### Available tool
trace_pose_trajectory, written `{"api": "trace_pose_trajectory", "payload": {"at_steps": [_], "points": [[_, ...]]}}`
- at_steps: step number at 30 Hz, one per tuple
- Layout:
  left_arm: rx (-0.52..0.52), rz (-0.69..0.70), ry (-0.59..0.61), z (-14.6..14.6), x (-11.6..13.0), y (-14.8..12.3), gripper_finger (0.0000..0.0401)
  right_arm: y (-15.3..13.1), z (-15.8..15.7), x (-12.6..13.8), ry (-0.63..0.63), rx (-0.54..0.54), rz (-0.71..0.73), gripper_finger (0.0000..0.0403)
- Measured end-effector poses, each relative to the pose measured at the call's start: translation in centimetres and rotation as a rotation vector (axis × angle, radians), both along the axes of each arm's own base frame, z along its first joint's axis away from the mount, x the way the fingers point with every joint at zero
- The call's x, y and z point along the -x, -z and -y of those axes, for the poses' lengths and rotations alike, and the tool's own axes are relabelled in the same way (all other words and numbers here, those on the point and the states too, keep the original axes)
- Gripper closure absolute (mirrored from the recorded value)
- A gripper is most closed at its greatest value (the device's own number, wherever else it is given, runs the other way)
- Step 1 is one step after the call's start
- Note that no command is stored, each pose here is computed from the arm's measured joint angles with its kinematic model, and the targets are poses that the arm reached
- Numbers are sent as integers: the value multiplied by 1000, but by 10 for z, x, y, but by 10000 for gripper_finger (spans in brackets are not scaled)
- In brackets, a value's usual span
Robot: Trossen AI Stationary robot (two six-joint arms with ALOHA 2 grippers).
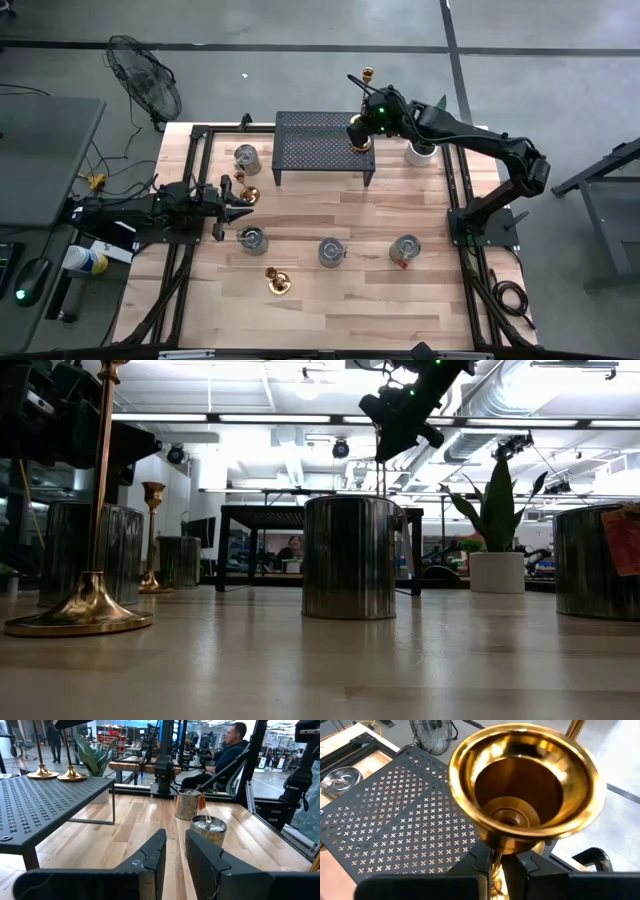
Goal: Pick & Place candle stick holders
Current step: Put the gold candle holder on the shelf
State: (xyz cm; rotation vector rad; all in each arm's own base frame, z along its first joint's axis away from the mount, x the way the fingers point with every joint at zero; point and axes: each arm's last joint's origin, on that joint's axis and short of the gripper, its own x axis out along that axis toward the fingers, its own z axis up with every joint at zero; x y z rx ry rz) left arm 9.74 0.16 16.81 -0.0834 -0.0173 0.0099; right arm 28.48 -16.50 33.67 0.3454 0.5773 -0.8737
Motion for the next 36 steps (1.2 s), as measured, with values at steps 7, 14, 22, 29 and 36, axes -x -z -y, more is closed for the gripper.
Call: {"api": "trace_pose_trajectory", "payload": {"at_steps": [7, 14, 22, 29, 36], "points": [[0, 0, 0, 0, 0, 0, 329, 0, 0, 0, 1, 3, 5, 364], [0, 0, 0, 0, 0, 0, 329, 0, 1, 0, 4, 4, 7, 353], [0, 0, 0, 0, 0, 0, 329, -1, 1, -1, 5, 7, 15, 316], [0, 0, 0, 0, 0, 0, 329, -1, 1, -1, 5, 7, 14, 275], [0, 0, 0, 0, 0, 0, 329, -1, 0, 0, 10, 8, 16, 242]]}}
